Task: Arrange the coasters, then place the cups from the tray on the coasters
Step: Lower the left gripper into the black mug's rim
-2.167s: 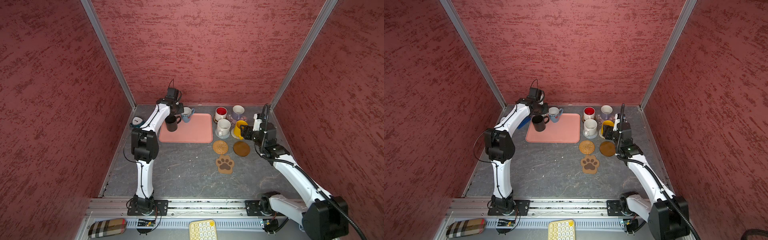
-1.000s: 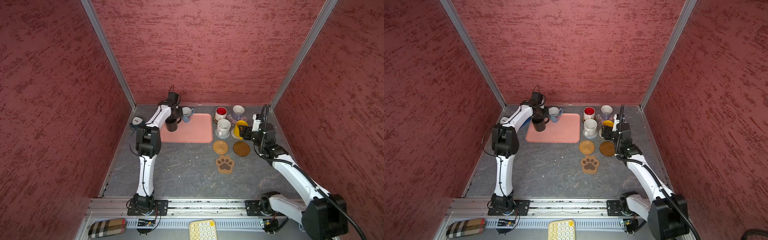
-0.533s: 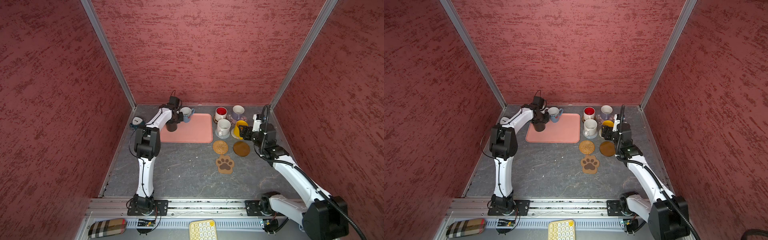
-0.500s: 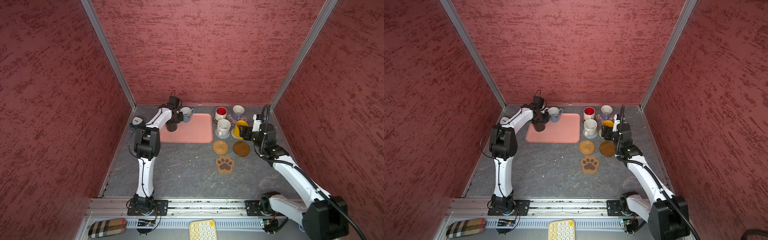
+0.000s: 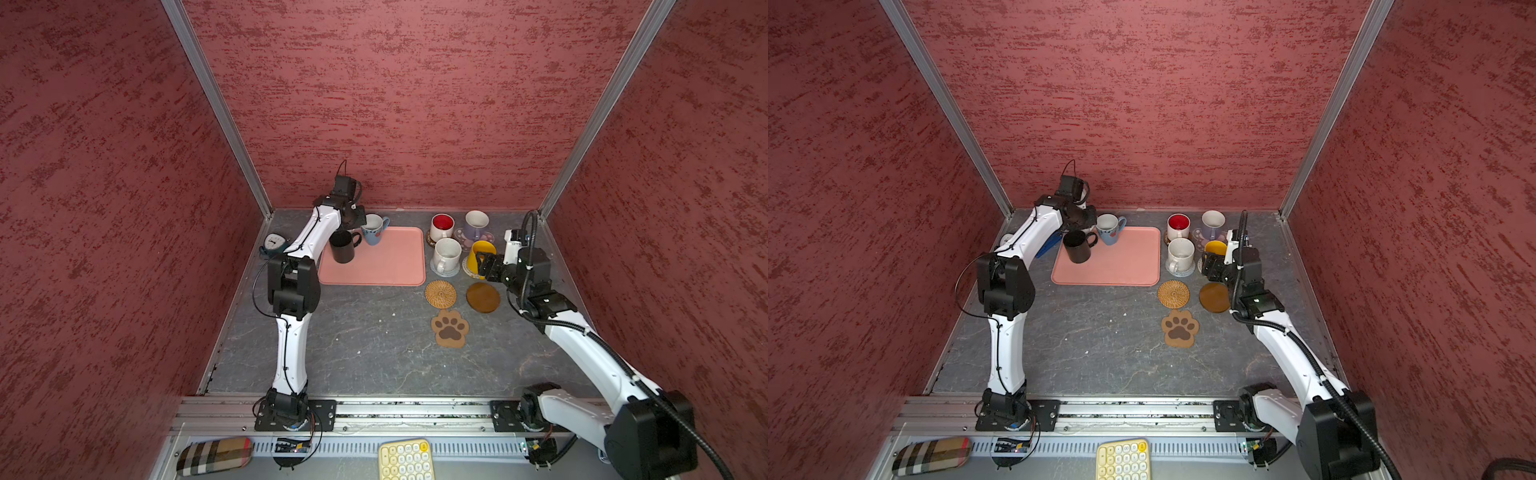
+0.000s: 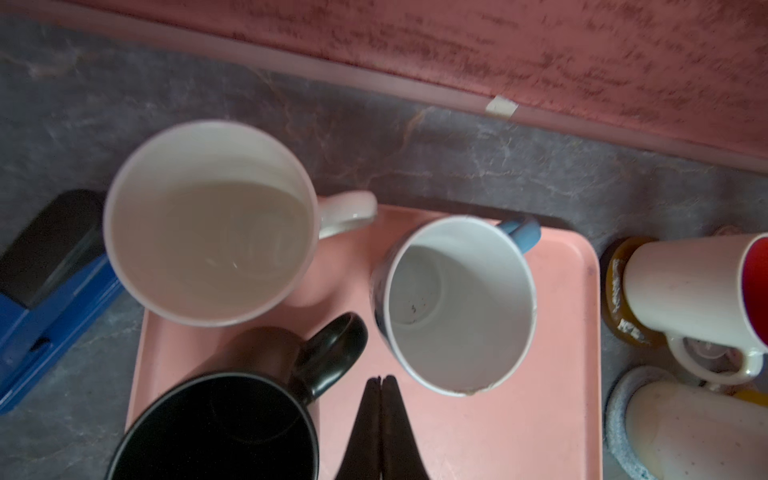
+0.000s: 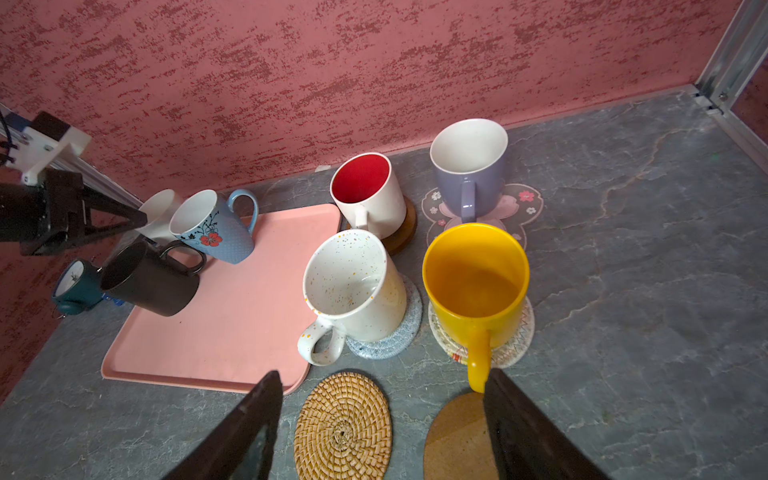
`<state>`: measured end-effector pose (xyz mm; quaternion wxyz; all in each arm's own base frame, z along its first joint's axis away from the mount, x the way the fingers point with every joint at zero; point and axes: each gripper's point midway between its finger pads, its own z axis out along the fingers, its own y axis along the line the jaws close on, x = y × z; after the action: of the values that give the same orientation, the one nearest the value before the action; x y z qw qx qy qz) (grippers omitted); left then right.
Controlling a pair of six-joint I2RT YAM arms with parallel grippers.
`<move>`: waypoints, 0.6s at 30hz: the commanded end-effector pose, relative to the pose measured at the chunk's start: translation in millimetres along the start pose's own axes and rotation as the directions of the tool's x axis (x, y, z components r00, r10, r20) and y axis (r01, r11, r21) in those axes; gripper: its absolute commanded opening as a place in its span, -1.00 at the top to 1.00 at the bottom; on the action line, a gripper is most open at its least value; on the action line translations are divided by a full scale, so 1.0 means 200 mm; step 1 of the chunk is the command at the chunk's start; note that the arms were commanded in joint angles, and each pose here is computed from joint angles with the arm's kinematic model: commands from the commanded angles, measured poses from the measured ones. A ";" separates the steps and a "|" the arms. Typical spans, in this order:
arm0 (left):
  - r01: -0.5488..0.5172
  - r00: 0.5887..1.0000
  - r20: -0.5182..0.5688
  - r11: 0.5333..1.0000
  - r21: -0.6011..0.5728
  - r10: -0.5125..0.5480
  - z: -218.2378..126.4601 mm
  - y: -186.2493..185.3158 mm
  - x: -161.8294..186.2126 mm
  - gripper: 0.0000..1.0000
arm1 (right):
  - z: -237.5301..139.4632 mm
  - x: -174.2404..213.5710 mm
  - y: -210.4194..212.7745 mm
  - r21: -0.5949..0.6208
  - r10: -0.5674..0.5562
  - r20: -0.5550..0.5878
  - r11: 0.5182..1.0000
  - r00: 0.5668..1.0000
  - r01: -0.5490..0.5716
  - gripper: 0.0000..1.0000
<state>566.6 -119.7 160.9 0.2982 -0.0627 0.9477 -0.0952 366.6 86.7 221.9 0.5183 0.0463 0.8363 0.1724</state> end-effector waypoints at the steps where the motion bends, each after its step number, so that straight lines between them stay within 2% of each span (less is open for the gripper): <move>1: 0.006 0.998 -0.059 0.999 -0.040 -0.009 0.11 0.09 0.04 1.00 | 0.00 -0.06 0.05 -0.031 -0.009 0.029 0.999 1.000 0.010 -0.55; 18: -0.028 0.993 -0.113 0.998 -0.064 0.021 0.25 0.12 0.11 1.00 | 0.04 -0.06 0.05 -0.028 -0.013 0.014 1.000 1.000 0.014 -0.58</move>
<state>575.7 -104.6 108.3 0.2468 -0.0653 0.9643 -0.0704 372.2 89.6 209.9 0.5030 0.0453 0.8462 0.1697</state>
